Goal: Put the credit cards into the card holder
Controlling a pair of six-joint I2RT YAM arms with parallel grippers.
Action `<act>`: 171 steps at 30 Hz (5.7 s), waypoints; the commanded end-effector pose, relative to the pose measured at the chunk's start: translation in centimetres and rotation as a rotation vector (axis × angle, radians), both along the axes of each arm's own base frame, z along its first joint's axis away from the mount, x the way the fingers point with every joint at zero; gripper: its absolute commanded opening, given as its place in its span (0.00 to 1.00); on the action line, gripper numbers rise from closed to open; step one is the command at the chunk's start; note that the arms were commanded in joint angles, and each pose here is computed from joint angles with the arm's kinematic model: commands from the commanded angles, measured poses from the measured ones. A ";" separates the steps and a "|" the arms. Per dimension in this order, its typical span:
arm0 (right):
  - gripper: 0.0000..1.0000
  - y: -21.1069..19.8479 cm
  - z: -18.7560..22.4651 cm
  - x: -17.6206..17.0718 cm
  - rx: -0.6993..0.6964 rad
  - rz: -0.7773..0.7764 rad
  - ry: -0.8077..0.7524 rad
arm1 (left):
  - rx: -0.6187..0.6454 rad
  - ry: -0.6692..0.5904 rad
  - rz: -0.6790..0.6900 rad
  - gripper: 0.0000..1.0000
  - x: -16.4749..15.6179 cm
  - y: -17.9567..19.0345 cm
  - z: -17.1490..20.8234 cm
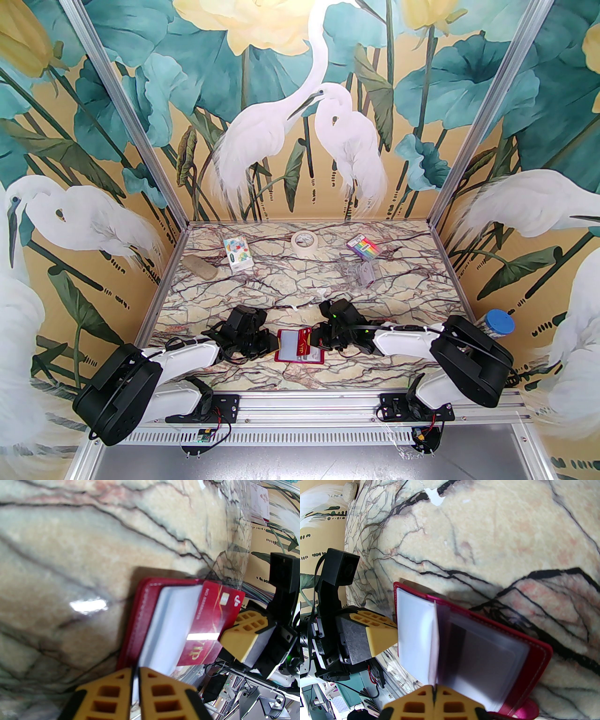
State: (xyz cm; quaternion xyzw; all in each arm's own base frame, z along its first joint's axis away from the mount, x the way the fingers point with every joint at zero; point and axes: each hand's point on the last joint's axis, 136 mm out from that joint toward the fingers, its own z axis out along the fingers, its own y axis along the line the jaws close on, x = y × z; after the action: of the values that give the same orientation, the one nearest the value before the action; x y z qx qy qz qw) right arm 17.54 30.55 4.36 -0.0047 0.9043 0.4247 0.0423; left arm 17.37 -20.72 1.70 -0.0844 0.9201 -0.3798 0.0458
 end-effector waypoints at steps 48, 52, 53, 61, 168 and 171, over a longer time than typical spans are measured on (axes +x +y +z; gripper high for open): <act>0.00 -1.2 -3.5 -2.4 -0.114 0.056 0.114 | 0.171 0.054 0.012 0.12 -0.9 1.6 -2.8; 0.00 -1.2 -3.6 -2.3 -0.116 0.055 0.113 | 0.172 0.055 0.011 0.12 -0.9 1.6 -2.8; 0.00 -1.2 -3.6 -2.3 -0.116 0.056 0.112 | 0.171 0.055 0.010 0.12 -0.8 1.6 -2.8; 0.18 -0.8 -2.9 -2.1 -0.113 0.065 0.106 | 0.172 0.059 0.007 0.12 -0.9 1.6 -2.9; 0.49 -3.3 0.9 0.5 -0.954 0.148 -0.104 | 0.150 -0.038 0.036 0.51 -0.4 1.9 1.0; 0.46 -3.3 0.5 0.5 -1.010 0.158 -0.108 | 0.148 -0.035 0.036 0.51 -0.4 1.9 0.8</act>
State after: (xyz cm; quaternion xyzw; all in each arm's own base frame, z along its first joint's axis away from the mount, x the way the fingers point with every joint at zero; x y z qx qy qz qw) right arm 17.86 28.06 4.97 -0.1105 0.9927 -0.0208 0.0435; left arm 16.89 -18.91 2.99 -0.0917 0.9424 -0.3141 0.0700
